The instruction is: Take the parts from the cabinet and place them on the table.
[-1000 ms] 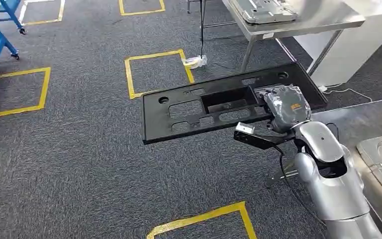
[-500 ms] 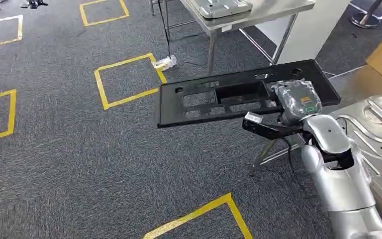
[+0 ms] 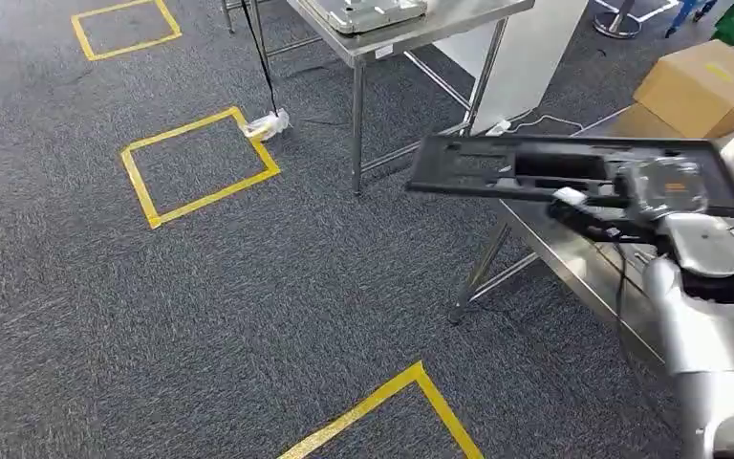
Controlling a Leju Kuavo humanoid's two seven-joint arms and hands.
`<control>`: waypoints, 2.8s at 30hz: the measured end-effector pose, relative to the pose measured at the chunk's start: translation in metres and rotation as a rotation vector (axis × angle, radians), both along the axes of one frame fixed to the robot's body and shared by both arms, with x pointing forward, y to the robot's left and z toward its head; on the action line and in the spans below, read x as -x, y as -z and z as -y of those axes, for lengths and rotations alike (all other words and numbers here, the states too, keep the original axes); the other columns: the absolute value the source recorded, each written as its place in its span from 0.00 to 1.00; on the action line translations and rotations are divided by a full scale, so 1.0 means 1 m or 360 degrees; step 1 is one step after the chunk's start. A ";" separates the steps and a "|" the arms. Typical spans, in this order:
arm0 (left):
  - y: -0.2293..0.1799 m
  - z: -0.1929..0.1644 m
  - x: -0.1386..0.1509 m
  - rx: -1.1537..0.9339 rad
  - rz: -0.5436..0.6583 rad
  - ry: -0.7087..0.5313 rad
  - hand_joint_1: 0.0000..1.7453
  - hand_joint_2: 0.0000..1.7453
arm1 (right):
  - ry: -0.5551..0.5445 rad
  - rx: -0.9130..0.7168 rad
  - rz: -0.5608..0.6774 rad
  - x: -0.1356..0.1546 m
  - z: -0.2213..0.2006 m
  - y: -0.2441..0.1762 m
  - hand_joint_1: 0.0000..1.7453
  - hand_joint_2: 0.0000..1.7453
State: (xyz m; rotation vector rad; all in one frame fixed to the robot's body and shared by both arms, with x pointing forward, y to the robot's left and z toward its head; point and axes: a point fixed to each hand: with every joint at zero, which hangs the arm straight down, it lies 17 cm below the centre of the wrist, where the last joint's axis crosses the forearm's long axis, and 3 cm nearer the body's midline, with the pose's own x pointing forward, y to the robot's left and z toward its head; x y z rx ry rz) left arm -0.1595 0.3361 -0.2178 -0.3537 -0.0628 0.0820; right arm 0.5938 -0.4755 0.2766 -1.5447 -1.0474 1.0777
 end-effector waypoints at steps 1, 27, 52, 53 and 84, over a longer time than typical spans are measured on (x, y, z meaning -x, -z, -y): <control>-0.001 -0.002 0.003 0.0000 -0.0007 0.0006 0.00 1.00 | 0.0103 -0.0015 -0.0016 0.006 0.034 0.006 1.00 1.00; -0.002 -0.018 0.004 -0.0025 0.0008 0.0165 0.00 1.00 | 0.1072 -0.0280 -0.0517 0.169 0.247 0.175 1.00 1.00; 0.005 -0.053 -0.036 -0.0055 0.0100 0.0680 0.00 0.00 | 0.0581 -0.0487 -0.0608 0.043 0.025 0.190 0.00 0.00; 0.005 -0.053 -0.036 -0.0055 0.0099 0.0681 0.00 0.00 | 0.0576 -0.0489 -0.0612 0.042 0.022 0.191 0.00 0.00; -0.003 -0.016 0.009 -0.0008 0.0024 0.0272 0.00 0.00 | -0.0631 -0.0167 0.0641 0.047 -0.227 -0.133 0.00 0.00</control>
